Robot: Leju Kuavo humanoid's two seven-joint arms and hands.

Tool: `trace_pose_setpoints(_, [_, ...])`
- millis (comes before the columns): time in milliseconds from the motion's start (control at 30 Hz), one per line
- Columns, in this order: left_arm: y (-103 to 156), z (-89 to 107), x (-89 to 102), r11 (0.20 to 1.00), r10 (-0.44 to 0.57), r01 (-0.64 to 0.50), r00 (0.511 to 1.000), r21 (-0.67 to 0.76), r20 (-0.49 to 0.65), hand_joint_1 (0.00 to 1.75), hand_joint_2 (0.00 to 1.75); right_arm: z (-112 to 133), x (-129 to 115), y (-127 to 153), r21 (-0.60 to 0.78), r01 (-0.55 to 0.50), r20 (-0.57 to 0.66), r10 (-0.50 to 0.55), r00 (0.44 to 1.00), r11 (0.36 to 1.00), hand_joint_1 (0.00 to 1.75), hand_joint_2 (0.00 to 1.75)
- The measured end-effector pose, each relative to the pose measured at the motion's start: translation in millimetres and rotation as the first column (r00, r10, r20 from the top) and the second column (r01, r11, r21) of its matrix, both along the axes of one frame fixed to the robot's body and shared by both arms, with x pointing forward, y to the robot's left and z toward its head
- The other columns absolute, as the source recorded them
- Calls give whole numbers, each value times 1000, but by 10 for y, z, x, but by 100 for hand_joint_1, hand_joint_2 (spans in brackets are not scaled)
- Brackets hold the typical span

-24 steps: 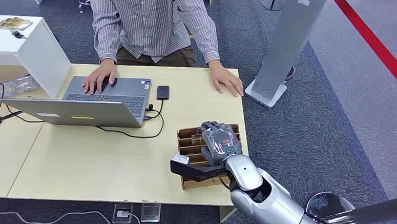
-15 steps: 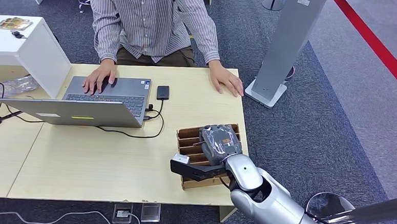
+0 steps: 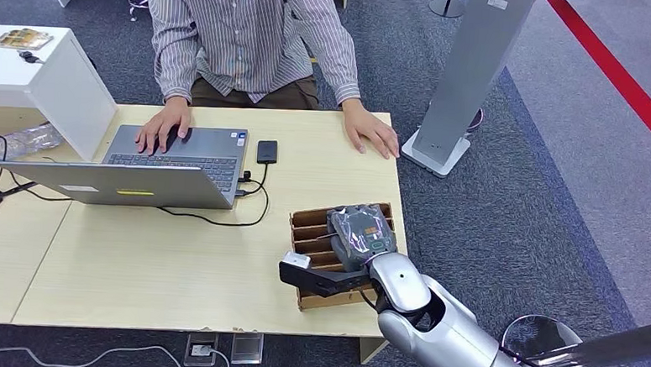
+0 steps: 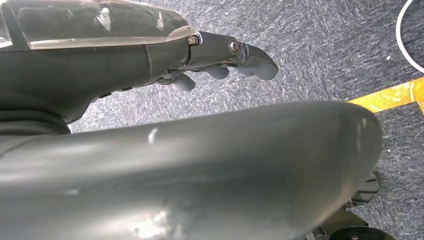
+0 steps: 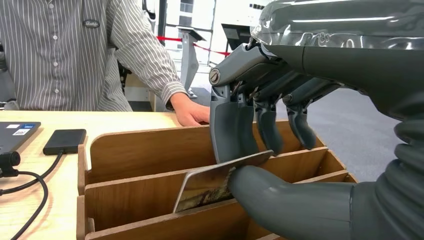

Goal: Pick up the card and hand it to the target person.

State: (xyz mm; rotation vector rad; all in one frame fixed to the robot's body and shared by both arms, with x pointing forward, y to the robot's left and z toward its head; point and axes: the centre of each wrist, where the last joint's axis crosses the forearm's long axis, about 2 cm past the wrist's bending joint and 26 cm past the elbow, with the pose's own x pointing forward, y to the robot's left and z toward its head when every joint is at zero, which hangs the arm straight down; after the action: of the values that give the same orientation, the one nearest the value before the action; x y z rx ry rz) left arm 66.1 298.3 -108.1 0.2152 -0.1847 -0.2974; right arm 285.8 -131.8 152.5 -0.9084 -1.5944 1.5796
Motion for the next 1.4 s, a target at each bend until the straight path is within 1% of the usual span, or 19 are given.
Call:
trace_pose_setpoints(67, [0, 0, 0, 1000, 0, 0, 1000, 0, 0, 0, 0, -1, 0, 0, 1, -1, -3, 1, 1000, 1000, 175, 175])
trace_pose_setpoints(200, [-2, 0, 0, 1000, -2, 2, 1000, -8, -3, 0, 175, 0, 1, 0, 3, -3, -6, 3, 1000, 1000, 169, 175])
trace_pose_setpoints(367, [-6, -1, -1, 999, -8, 8, 1000, -32, -4, 0, 175, 3, 2, -1, 7, -6, -4, 6, 1000, 1000, 169, 175])
trace_pose_setpoints(667, [-1, 0, -1, 1000, -1, 1, 1000, -10, 7, 0, 175, 15, 1, -2, 31, -9, 18, 8, 1000, 999, 169, 175])
trace_pose_setpoints(767, [-1, -1, -4, 1000, 2, -2, 1000, -8, 7, 0, 175, 65, 10, -3, 65, -10, 1, 10, 1000, 998, 169, 175])
trace_pose_setpoints(833, [0, -2, -9, 1000, 5, -5, 1000, -7, 7, 0, 175, 130, 29, -12, 104, -10, -34, 14, 999, 995, 169, 175])
trace_pose_setpoints(933, [1, -4, -26, 1000, 11, -11, 1000, -7, 2, 0, 175, 291, 87, -52, 142, 2, -107, 14, 994, 990, 169, 175])
trace_pose_setpoints(1033, [6, -7, -44, 1000, 16, -16, 1000, -6, -5, 0, 175, 533, 161, -122, 153, 18, -152, 6, 988, 988, 169, 175])
trace_pose_setpoints(1100, [10, -8, -52, 1000, 19, -20, 1000, -6, -8, 0, 175, 778, 207, -185, 179, 15, -142, 11, 990, 984, 169, 175])
trace_pose_setpoints(1167, [10, -9, -58, 1000, 23, -23, 1000, -5, -9, 0, 175, 1013, 230, -241, 210, -2, -105, 25, 994, 978, 169, 175])
trace_pose_setpoints(1200, [10, -9, -58, 1000, 24, -24, 1000, -5, -10, 0, 175, 1091, 232, -259, 219, -12, -89, 32, 996, 976, 169, 175])
trace_pose_setpoints(1300, [9, -9, -58, 1000, 25, -26, 1000, -5, -9, 0, 175, 1256, 222, -278, 236, -48, -50, 61, 997, 971, 169, 175])
trace_pose_setpoints(1400, [9, -9, -57, 1000, 25, -25, 1000, -5, -9, 0, 175, 1331, 213, -274, 244, -77, -22, 85, 996, 967, 169, 175])
